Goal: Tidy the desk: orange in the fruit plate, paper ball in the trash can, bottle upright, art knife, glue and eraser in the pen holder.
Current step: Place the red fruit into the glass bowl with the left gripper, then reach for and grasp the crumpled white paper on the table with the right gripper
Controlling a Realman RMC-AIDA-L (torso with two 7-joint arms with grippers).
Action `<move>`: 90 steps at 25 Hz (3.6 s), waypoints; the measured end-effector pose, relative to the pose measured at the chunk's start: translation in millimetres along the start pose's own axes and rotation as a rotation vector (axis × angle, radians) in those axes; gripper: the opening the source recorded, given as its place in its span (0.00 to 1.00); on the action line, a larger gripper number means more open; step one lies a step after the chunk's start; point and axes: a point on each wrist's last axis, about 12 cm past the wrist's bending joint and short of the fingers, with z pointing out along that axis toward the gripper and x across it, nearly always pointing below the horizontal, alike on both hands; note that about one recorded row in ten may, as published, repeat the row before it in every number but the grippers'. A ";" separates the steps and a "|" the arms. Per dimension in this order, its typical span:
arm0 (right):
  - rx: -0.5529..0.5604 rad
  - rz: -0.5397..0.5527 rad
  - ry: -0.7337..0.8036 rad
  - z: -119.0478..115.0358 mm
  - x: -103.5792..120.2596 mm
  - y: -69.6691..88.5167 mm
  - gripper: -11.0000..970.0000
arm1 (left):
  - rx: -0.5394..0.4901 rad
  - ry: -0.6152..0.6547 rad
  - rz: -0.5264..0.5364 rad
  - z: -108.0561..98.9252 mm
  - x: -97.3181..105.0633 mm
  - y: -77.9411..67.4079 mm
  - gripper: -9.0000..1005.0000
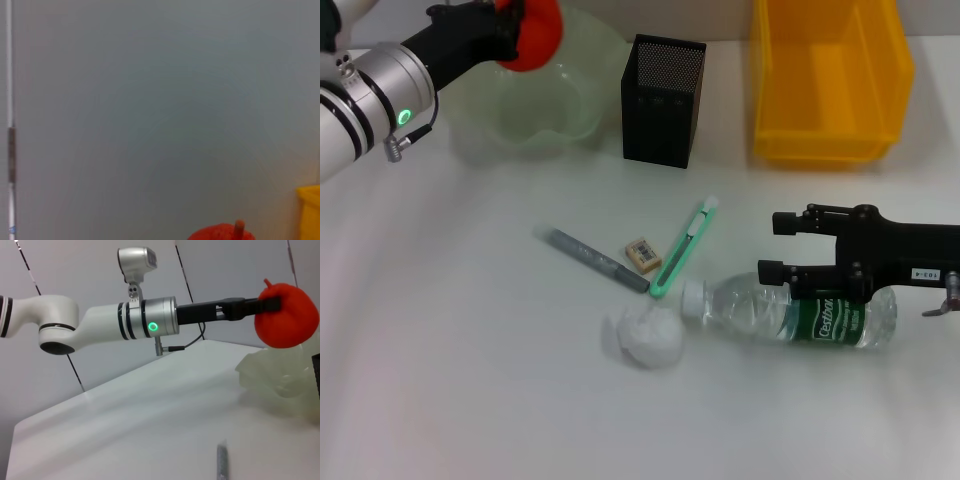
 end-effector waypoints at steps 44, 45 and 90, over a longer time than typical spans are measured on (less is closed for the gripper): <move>-0.051 0.121 0.256 -6.7 -124.5 -20.8 0.80 | 0.808 0.121 -0.007 -110.3 25.3 -40.3 0.79; -0.046 0.125 0.304 -3.3 -131.3 -22.4 0.80 | 0.810 0.121 -0.004 -110.1 25.8 -41.0 0.79; -0.354 -0.632 0.786 170.5 -95.4 32.3 0.80 | 0.757 0.266 0.052 -149.3 55.8 -17.6 0.78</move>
